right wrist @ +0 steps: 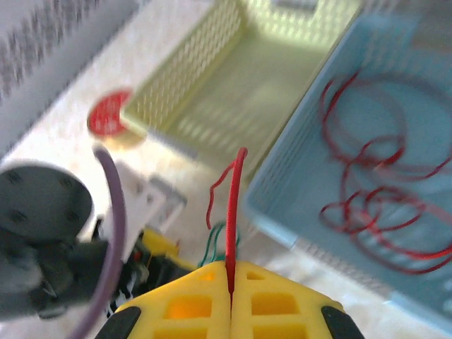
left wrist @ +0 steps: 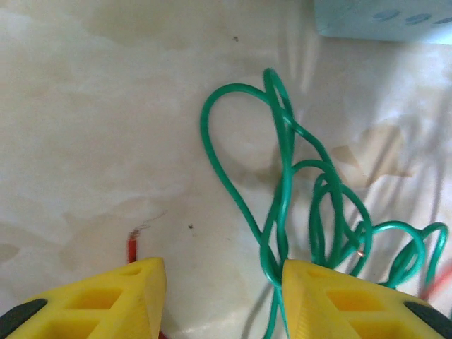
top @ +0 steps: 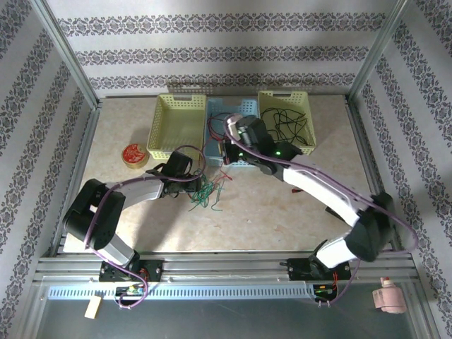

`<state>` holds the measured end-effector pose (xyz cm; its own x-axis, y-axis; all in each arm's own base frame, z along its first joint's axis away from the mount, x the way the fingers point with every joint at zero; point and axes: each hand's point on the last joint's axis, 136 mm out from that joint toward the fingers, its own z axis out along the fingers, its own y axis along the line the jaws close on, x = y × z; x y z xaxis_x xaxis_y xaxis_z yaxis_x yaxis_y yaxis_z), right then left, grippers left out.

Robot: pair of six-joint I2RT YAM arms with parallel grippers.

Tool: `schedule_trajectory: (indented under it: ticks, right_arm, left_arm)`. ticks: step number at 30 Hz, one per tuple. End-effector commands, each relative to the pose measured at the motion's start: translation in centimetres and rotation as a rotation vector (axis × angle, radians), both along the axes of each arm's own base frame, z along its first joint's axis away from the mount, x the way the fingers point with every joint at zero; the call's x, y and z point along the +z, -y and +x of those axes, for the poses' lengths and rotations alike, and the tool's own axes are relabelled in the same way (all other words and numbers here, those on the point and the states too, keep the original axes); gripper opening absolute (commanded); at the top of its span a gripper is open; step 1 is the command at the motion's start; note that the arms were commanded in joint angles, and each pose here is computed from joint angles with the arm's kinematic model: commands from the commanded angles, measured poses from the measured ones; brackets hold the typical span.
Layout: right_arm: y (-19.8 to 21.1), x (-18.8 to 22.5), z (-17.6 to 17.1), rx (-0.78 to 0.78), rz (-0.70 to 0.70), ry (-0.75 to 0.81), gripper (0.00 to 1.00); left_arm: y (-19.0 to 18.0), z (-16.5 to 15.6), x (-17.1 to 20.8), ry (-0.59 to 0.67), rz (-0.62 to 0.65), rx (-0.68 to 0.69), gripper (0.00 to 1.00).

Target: Untangle the cables

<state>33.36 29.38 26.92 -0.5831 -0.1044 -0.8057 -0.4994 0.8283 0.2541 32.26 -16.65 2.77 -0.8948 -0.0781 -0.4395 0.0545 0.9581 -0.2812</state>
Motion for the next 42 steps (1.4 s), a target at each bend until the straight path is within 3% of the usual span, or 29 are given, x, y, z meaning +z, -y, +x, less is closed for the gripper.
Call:
schedule_trajectory:
  ticks: [1, 10, 25, 29, 35, 39, 42]
  right_arm:
    - [4.2, 3.9, 1.6, -0.186, -0.02, 0.166, 0.0]
    - [8.4, 17.1, 0.0, -0.259, 0.093, 0.488, 0.0]
    - [12.0, 28.6, -2.3, -0.307, 0.211, 0.78, 0.0]
    - [11.7, 29.4, -0.1, -0.293, 0.227, 0.774, 0.0]
    - [11.0, 28.5, 5.9, -0.275, 0.245, 0.693, 0.0]
    - [9.9, 25.1, 9.2, -0.262, 0.205, 0.593, 0.0]
    - [9.0, 19.5, 11.3, -0.267, 0.154, 0.458, 0.0]
  left_arm:
    - [-1.4, -2.5, -2.6, -0.092, 0.084, -0.018, 0.47]
    - [-1.8, -2.9, -3.1, -0.095, 0.086, -0.003, 0.47]
    - [-2.3, -3.8, -3.1, -0.102, 0.092, 0.003, 0.47]
    - [-1.9, -3.3, -2.0, -0.069, 0.07, 0.004, 0.47]
    - [-1.8, -1.7, 0.9, 0.051, 0.024, 0.048, 0.47]
    - [-1.9, -1.2, 2.0, 0.096, -0.009, 0.097, 0.47]
    - [-2.4, -1.0, 2.8, 0.12, -0.005, 0.126, 0.47]
